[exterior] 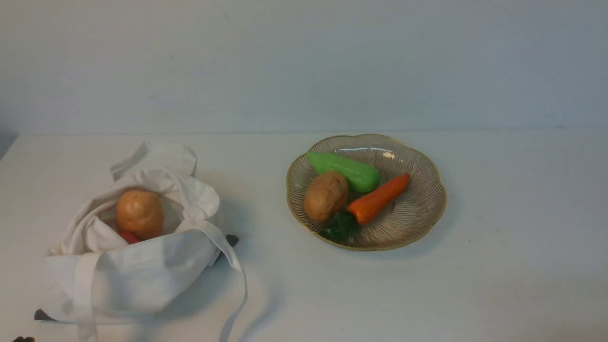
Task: Take vegetables from cloth bag on white table place on plate.
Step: 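Reach into the cloth bag and grasp the potato inside with the left gripper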
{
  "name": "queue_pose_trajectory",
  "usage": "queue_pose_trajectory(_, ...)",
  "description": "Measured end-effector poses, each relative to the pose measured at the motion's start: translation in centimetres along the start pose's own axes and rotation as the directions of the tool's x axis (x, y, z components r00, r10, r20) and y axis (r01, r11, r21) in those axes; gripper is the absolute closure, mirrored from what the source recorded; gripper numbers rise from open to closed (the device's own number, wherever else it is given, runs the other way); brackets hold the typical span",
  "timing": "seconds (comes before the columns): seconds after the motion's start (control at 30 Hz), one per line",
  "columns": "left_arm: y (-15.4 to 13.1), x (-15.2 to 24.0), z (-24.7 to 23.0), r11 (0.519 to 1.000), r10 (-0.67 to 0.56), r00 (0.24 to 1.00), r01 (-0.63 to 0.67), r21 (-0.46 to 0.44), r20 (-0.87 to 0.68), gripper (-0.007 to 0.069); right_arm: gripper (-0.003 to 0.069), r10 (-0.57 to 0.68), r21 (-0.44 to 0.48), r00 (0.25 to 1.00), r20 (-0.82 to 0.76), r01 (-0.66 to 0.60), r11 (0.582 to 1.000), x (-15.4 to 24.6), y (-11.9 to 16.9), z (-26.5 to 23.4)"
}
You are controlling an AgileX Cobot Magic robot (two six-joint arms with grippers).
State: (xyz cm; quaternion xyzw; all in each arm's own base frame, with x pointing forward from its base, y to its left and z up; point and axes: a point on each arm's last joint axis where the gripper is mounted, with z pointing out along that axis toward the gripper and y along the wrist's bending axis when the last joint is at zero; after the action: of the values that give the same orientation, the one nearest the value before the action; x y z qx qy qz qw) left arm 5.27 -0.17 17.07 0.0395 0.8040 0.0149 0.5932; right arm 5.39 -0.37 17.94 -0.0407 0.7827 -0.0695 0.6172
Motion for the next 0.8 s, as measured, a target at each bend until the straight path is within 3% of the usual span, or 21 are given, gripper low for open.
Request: queue_pose_trajectory(0.8, 0.0, -0.01, 0.0, 1.0, -0.003, 1.0, 0.003, -0.001, 0.001, 0.0629, 0.0673, -0.002, 0.0, 1.0, 0.0, 0.002, 1.0, 0.0, 0.0, 0.0)
